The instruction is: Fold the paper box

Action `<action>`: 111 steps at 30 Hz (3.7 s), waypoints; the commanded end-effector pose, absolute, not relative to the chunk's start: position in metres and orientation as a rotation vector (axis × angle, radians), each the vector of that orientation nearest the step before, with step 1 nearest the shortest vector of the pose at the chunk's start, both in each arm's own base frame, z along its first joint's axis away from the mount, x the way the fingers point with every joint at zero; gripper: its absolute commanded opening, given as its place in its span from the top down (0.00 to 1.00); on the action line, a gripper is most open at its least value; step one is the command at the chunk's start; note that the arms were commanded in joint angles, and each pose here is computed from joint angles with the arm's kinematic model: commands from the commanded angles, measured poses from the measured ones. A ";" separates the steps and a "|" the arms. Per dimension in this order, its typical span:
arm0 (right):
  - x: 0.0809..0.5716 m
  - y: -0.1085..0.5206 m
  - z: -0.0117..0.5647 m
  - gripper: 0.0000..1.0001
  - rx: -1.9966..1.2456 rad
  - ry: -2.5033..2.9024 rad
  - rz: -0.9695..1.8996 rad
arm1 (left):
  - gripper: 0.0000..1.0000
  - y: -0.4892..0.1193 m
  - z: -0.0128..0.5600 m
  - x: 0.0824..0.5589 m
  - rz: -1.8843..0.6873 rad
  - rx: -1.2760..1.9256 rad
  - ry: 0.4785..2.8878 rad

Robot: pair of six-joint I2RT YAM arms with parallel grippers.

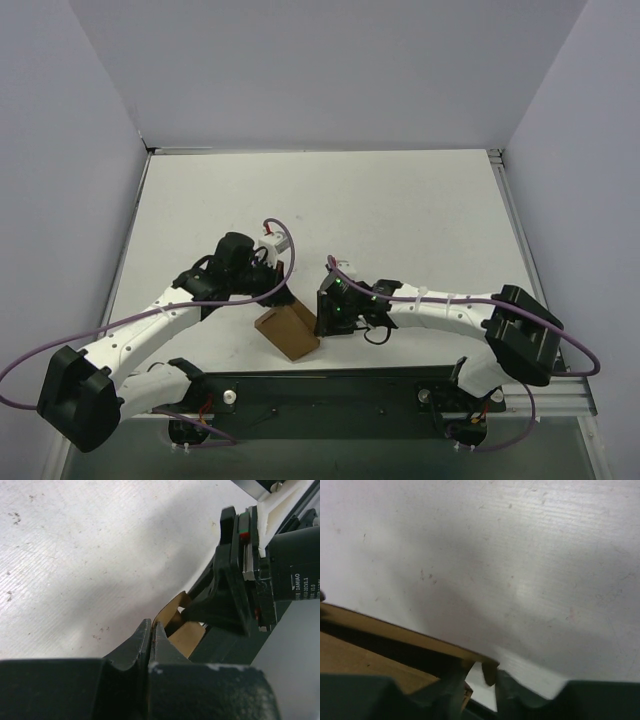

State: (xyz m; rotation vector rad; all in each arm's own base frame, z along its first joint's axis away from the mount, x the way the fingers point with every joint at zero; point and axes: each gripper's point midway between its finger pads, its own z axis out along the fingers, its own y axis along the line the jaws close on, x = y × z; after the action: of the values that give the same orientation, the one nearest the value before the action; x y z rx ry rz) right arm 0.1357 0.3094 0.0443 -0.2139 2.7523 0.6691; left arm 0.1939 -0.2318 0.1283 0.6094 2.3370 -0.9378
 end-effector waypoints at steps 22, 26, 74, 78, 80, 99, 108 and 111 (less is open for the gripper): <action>0.148 0.305 0.138 0.00 -1.033 2.068 0.881 | 1.00 -0.276 0.181 0.172 -1.322 0.872 1.990; 0.138 0.316 0.130 0.00 -1.094 2.071 0.859 | 1.00 -0.275 0.179 0.176 -1.295 0.855 2.004; 0.143 0.264 0.134 0.87 -1.387 2.235 0.486 | 0.48 -0.278 0.231 0.194 -1.012 1.034 1.800; 0.144 0.263 0.134 0.88 -1.367 2.245 0.507 | 0.57 -0.285 0.231 0.187 -1.076 1.063 1.764; 0.145 0.261 0.135 0.88 -1.357 2.242 0.511 | 0.54 -0.286 0.231 0.184 -1.112 1.040 1.765; 0.141 0.266 0.140 0.89 -1.355 2.227 0.608 | 0.41 -0.288 0.229 0.194 -1.084 1.021 1.733; 0.140 0.268 0.138 0.89 -1.364 2.235 0.619 | 0.60 -0.291 0.230 0.190 -1.109 1.037 1.714; 0.140 0.268 0.136 0.89 -1.365 2.246 0.618 | 0.63 -0.291 0.229 0.189 -1.117 1.041 1.716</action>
State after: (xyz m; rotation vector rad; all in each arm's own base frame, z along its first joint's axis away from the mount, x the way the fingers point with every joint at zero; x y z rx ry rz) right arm 0.1408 0.2648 0.1337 -1.3535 2.2495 0.5964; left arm 0.1870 -0.2849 0.2161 1.0206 1.7971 -1.1052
